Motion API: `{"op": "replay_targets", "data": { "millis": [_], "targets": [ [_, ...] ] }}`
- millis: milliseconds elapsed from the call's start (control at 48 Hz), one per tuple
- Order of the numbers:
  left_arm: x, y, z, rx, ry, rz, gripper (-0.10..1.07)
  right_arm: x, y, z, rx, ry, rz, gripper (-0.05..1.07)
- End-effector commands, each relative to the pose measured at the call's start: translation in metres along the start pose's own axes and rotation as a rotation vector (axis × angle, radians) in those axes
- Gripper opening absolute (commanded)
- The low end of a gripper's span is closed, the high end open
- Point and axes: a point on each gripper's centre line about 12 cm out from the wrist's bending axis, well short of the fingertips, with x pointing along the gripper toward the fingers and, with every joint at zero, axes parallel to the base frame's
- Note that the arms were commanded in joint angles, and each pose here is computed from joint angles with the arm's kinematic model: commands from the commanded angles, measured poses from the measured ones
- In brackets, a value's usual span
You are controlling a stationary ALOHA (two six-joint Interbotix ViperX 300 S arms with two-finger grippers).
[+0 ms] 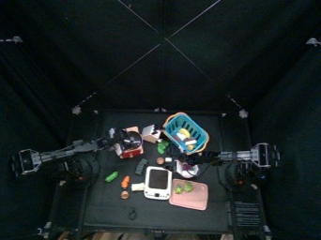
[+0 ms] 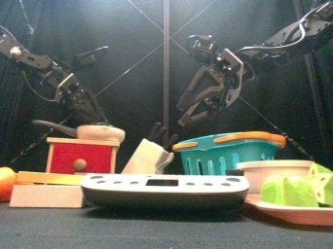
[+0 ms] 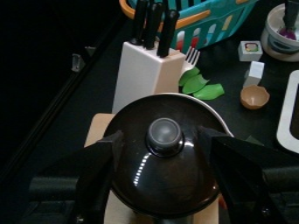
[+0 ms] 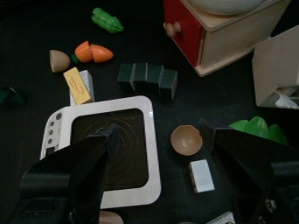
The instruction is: Grab pot lid
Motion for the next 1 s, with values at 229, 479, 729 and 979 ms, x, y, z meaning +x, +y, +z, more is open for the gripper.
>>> {"op": "replay_targets", "data": {
  "millis": [229,479,729,979],
  "targets": [
    [-0.0001,0.0045,0.0070,-0.009,-0.051,0.018,0.99,-0.0031,-0.0001,0.0106,-0.004,-0.030,0.001,1.02],
    [0.0001,0.0050,0.0072,-0.013,-0.054,0.020,0.99,-0.0003,-0.0005,0.0097,-0.002,-0.025,0.001,1.02],
    [0.0001,0.0046,0.0074,-0.012,-0.056,0.018,0.90,0.0026,-0.0009,0.0093,-0.001,-0.020,0.000,1.02],
    [0.0003,0.0045,0.0077,-0.010,-0.067,0.019,0.80,0.0026,-0.0009,0.0093,-0.003,-0.020,0.001,1.02]
  ]
}}
